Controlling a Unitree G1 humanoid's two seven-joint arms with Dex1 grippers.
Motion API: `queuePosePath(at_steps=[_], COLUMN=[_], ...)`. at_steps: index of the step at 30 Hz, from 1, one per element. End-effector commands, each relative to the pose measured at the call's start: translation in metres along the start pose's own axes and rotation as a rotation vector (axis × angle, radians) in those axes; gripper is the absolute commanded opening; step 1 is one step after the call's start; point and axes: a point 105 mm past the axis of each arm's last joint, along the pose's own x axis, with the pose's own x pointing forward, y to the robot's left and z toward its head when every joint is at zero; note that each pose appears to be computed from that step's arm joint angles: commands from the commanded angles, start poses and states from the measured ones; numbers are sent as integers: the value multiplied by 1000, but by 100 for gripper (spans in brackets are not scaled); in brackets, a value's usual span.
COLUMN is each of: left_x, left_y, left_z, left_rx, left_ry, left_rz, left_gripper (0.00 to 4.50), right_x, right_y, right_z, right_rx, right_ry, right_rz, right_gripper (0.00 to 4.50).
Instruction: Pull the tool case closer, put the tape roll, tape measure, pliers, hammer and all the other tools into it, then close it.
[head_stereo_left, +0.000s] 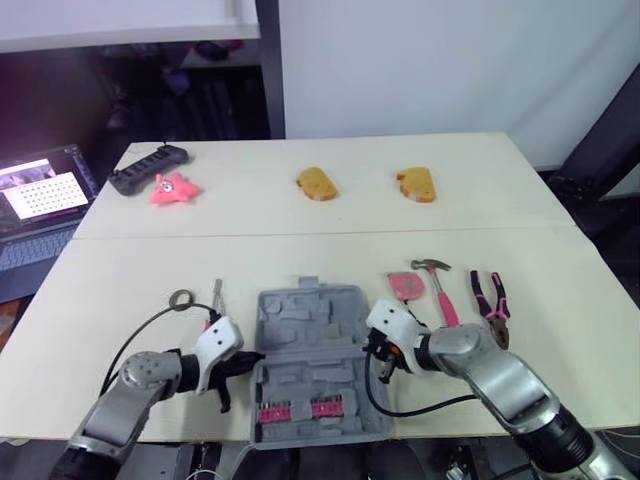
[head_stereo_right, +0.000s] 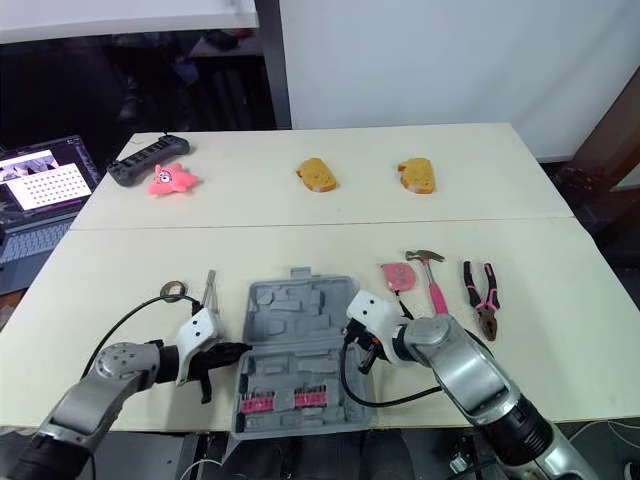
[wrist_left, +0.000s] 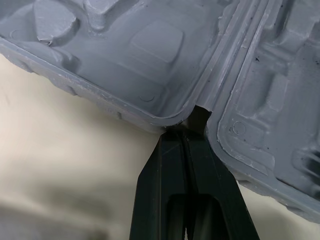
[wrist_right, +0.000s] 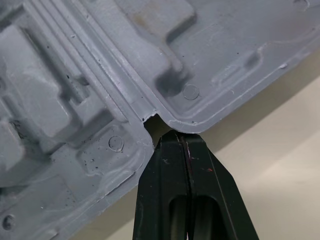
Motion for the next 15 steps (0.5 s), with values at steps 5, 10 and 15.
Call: queuePosePath(at_steps=[5,10,15], left_x=[-5,-4,-4], left_y=[-17,-21,-26], left_z=[-22,-27,-34], left_rx=[-52,-71,-78], left_ry=[68,68,74], left_rz=[-55,-73,-88], left_gripper=[4,4,4], right_x=[-11,-15,-15], right_y=[24,27,27], right_z=[0,-3,-3], right_rx=[39,60,64], right_ry=[-16,-6,0], right_rz=[18,8,3], right_gripper=[0,0,0])
